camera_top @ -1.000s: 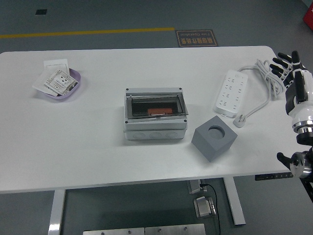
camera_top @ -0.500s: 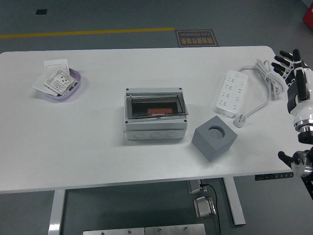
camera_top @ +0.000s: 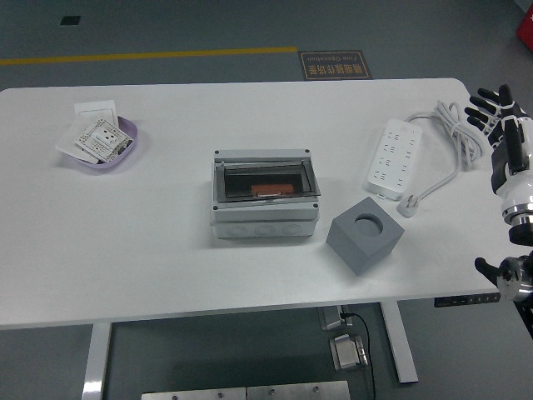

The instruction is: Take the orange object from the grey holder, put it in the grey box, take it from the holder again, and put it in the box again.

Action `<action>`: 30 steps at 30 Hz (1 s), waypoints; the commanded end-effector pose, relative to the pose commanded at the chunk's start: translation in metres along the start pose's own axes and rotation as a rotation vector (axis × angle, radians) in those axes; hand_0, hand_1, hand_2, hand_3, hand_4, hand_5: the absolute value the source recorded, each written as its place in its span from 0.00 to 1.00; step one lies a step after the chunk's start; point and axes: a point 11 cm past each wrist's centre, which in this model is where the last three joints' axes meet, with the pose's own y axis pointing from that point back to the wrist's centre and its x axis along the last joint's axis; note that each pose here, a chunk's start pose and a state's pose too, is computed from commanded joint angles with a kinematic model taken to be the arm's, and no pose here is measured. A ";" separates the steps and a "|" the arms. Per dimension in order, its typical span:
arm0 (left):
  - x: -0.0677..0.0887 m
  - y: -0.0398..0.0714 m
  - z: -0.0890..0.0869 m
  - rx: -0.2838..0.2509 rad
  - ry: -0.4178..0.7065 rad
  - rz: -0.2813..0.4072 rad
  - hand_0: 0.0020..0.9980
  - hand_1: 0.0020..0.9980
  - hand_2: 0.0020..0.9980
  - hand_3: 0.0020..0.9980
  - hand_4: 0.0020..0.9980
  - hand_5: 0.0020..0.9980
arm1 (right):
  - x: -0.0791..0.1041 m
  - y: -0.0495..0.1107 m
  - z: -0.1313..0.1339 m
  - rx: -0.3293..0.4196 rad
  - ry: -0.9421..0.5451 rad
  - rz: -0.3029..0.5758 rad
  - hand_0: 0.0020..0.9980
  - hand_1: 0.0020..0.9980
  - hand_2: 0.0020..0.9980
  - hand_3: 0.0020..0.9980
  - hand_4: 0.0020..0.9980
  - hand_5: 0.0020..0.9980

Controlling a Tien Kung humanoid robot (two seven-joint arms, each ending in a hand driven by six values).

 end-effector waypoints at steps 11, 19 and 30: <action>0.001 0.000 -0.001 0.005 -0.001 0.001 0.65 0.69 0.60 0.60 0.58 0.15 | -0.002 0.000 -0.001 0.002 0.002 -0.005 0.78 0.70 0.71 0.69 0.95 0.83; -0.002 0.000 0.002 0.002 0.001 -0.004 0.65 0.69 0.60 0.60 0.58 0.15 | -0.006 0.000 0.001 -0.005 0.003 -0.021 0.78 0.70 0.71 0.69 0.94 0.83; -0.003 0.000 0.002 0.002 -0.001 -0.004 0.65 0.69 0.60 0.60 0.58 0.16 | -0.007 0.002 0.003 -0.012 0.007 -0.027 0.78 0.70 0.70 0.69 0.94 0.82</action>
